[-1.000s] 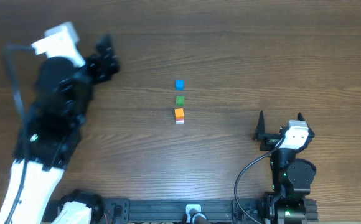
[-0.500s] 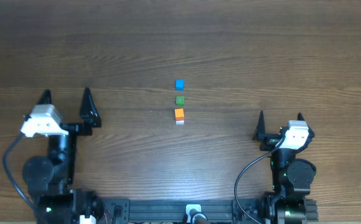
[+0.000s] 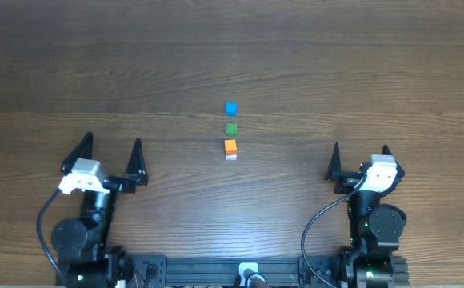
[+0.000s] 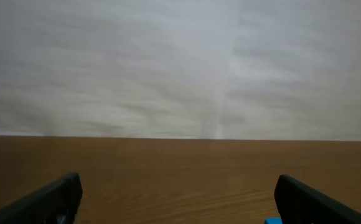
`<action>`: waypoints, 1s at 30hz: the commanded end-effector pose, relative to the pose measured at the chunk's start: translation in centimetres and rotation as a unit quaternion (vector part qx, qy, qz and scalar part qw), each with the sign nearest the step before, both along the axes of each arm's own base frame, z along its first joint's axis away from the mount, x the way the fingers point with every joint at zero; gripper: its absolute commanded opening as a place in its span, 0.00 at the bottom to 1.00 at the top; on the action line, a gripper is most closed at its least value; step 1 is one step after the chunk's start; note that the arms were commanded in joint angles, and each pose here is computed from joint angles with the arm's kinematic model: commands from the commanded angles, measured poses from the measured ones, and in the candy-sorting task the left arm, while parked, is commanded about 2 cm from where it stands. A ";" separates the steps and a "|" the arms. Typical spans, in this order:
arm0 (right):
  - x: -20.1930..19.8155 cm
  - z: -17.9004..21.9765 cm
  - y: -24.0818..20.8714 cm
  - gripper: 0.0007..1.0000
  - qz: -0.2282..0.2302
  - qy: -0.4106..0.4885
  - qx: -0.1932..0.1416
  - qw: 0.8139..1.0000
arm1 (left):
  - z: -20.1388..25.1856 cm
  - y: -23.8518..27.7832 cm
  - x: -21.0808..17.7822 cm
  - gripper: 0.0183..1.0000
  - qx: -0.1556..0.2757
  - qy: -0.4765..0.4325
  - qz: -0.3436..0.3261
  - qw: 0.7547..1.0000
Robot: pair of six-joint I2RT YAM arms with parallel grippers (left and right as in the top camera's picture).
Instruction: Stack Cubes
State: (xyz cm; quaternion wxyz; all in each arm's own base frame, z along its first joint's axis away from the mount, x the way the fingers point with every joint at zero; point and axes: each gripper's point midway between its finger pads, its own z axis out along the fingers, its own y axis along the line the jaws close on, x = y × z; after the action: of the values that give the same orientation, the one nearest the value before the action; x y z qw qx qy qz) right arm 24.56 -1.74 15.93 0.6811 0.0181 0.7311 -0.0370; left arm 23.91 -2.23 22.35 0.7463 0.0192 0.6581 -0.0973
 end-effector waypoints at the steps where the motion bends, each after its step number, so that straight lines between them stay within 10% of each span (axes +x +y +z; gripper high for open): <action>1: 0.0 -0.2 0.2 0.99 0.005 0.002 0.000 1.000 | -1.2 -1.2 0.0 1.00 0.009 0.005 -0.033 0.999; 30: 0.0 -0.2 0.2 0.99 0.005 0.002 0.000 1.000 | -6.0 -2.1 0.1 1.00 0.003 0.091 -0.056 0.994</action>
State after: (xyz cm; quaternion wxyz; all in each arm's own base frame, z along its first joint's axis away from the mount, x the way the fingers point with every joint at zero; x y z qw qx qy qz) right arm 24.56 -1.74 15.93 0.6811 0.0182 0.7311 -0.0369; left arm 24.12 -4.03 16.47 0.6773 0.0392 0.7220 -0.1358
